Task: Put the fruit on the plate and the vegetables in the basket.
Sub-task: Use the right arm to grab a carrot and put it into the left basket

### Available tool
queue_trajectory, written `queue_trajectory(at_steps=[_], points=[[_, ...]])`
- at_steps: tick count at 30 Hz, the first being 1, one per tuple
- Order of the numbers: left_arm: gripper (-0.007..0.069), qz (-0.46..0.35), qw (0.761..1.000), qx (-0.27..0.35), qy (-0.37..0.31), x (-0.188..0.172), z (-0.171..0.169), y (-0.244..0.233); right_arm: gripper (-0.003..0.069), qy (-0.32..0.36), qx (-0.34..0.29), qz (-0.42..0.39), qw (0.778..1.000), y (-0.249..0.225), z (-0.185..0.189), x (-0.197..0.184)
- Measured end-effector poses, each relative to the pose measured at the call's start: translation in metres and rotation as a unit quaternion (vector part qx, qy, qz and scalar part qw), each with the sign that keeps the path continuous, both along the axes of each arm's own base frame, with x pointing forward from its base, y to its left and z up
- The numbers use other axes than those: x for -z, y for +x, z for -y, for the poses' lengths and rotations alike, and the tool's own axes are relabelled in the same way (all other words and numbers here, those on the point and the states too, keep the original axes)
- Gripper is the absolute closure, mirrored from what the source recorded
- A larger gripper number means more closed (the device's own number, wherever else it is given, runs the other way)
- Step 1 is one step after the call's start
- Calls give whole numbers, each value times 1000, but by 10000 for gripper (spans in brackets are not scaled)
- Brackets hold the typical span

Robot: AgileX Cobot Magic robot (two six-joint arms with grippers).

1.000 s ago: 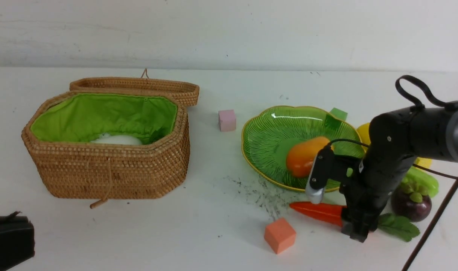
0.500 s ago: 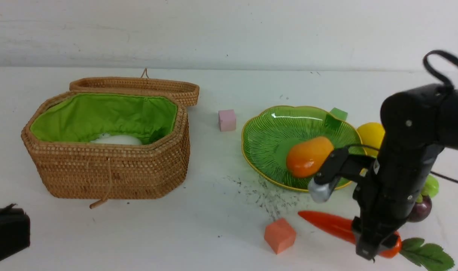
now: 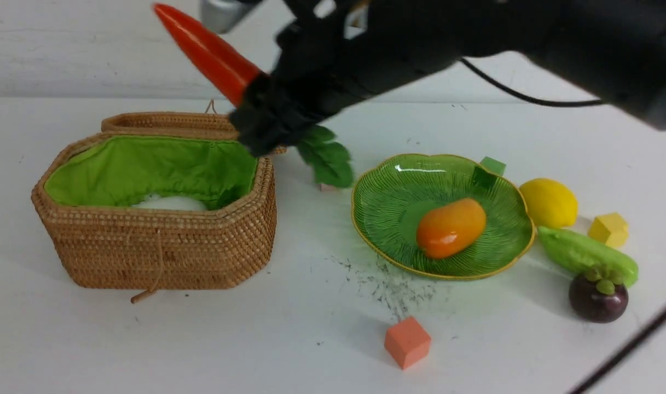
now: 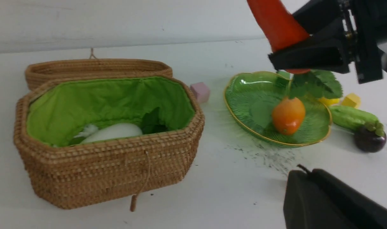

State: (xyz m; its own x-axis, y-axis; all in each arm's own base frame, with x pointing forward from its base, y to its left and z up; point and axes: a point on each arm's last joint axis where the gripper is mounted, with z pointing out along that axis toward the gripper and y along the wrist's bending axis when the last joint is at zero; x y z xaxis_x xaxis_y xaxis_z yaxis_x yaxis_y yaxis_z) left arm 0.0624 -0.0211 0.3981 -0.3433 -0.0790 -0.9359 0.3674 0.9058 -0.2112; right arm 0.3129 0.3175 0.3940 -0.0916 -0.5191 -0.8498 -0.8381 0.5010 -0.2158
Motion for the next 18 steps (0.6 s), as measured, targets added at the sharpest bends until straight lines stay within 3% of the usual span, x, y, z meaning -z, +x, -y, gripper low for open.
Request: queue_trajectory(at_steps=[3, 8, 10, 14, 18], points=[[638, 0, 1000, -5, 0, 0, -1, 0, 279, 28, 4, 27, 999, 20, -21, 7], [638, -1, 1000, -5, -2, 0, -1, 0, 274, 52, 16, 62, 997, 59, -55, 50], [638, -4, 1000, -3, -4, 0, 0, 0, 231, 58, 19, 71, 996, 65, -60, 60], [636, -10, 1000, 0, -9, 1, 0, 0, 26, 63, 26, 79, 995, 74, -67, 80], [633, -11, 1000, 0, -9, 1, 0, -1, -10, 54, 24, 76, 995, 75, -68, 84]])
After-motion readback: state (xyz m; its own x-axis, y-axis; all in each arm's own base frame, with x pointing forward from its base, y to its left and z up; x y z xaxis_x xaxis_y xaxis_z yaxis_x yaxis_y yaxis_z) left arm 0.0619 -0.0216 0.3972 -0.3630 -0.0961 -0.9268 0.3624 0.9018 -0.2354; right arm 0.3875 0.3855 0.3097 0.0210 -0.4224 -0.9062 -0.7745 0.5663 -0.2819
